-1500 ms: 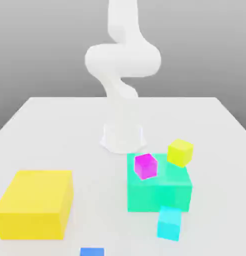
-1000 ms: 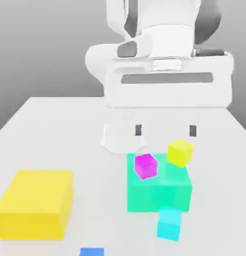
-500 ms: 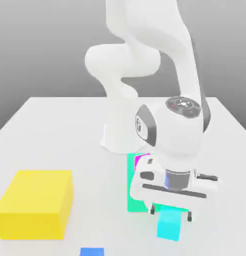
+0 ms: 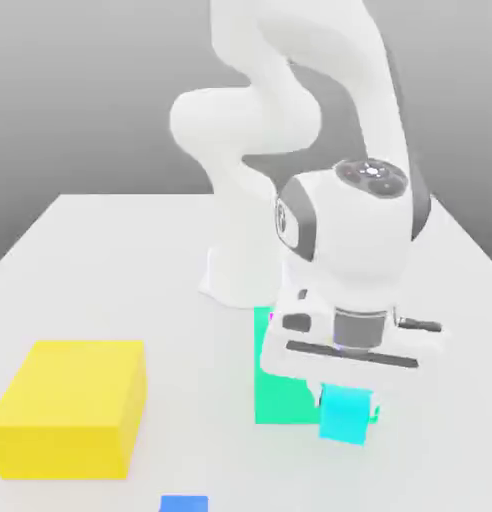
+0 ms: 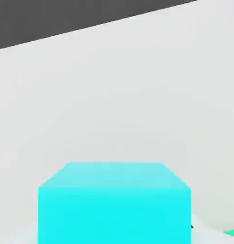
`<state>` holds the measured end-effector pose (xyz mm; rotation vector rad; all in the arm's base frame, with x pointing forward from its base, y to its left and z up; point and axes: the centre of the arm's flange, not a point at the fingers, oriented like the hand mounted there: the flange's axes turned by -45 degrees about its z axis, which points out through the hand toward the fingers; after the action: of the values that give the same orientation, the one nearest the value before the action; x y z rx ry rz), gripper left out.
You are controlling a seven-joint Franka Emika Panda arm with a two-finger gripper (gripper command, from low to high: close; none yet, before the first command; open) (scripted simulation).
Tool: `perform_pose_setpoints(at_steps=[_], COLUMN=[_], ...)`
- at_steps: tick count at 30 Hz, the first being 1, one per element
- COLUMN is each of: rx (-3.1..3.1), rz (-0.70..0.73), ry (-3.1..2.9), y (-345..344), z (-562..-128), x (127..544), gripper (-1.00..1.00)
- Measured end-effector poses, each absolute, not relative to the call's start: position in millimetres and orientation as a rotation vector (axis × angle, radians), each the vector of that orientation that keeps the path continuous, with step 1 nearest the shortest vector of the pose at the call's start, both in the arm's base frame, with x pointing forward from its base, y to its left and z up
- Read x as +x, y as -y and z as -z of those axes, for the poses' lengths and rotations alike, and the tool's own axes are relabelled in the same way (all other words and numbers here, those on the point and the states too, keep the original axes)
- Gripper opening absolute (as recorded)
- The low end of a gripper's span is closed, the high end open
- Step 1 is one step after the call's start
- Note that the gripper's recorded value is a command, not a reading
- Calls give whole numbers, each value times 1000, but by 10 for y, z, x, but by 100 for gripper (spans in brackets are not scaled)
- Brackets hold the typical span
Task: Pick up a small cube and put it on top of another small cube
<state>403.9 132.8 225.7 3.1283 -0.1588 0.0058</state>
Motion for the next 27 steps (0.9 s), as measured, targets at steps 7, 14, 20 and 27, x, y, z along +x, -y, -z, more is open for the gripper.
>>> perform_pose_setpoints(at_steps=[7, 14, 20, 27], rx=[3098, 2993, 2839, 2796], rz=[-7, -2, 1, 2], ry=[-365, -897, -1346, -1439], y=[-1517, -1649, -1688, -1694], z=[-2817, -3242, -3493, -2923], x=[3599, 3060, 2568, 2476], gripper=[-100, -100, -100, 100])
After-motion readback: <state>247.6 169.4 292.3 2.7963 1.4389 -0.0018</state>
